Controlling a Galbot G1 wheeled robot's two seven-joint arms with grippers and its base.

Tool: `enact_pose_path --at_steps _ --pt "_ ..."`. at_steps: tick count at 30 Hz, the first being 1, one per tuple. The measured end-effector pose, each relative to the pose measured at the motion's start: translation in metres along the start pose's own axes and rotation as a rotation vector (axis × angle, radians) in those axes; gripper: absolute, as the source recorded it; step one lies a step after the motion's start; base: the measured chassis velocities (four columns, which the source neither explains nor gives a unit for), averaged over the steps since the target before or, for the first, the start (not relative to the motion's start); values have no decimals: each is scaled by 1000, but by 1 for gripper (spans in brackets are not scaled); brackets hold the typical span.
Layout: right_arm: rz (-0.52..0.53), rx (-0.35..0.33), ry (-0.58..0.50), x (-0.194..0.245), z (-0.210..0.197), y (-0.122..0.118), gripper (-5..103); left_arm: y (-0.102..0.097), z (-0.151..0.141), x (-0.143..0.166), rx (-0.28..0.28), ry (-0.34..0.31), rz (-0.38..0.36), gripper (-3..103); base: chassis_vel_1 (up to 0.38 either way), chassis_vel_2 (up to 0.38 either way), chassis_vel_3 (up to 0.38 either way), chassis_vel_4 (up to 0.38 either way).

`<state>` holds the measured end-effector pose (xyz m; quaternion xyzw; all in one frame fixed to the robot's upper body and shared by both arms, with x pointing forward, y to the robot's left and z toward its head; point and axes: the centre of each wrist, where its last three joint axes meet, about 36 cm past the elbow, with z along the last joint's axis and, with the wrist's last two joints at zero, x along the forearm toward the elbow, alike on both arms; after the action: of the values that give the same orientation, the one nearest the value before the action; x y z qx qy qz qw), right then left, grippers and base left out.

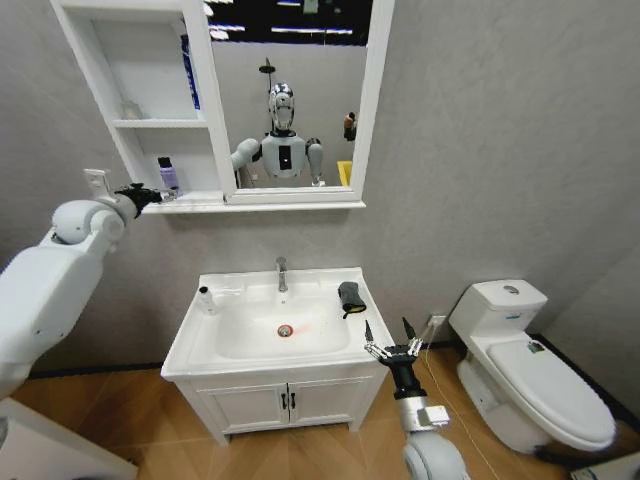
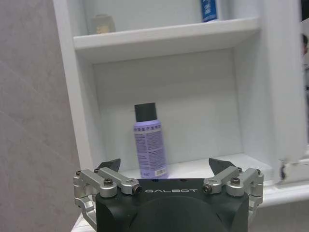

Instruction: Move facial cleanser and shampoo from washbasin to cabinet, then wipe washbasin with towel.

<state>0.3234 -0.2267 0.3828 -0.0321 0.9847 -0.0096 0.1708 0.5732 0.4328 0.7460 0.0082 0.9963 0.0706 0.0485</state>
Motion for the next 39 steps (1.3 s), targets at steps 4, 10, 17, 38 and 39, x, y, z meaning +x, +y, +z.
enact_pose_path --at_steps 4,10,17,38,39 --pt "-2 2 1 0 0 1 100 -8 9 31 -5 -38 17 100 0 0 0 0" --pt "2 4 1 2 -2 1 100 -34 43 46 5 -49 25 100 0 0 0 0" --pt "15 14 1 7 -5 -3 100 -69 117 48 32 -33 20 100 0 0 0 0" --pt "34 27 7 12 1 -15 100 -95 300 27 33 163 -63 99 0 0 0 0" --pt "35 27 8 12 2 -16 100 -93 307 26 30 176 -69 99 0 0 0 0"
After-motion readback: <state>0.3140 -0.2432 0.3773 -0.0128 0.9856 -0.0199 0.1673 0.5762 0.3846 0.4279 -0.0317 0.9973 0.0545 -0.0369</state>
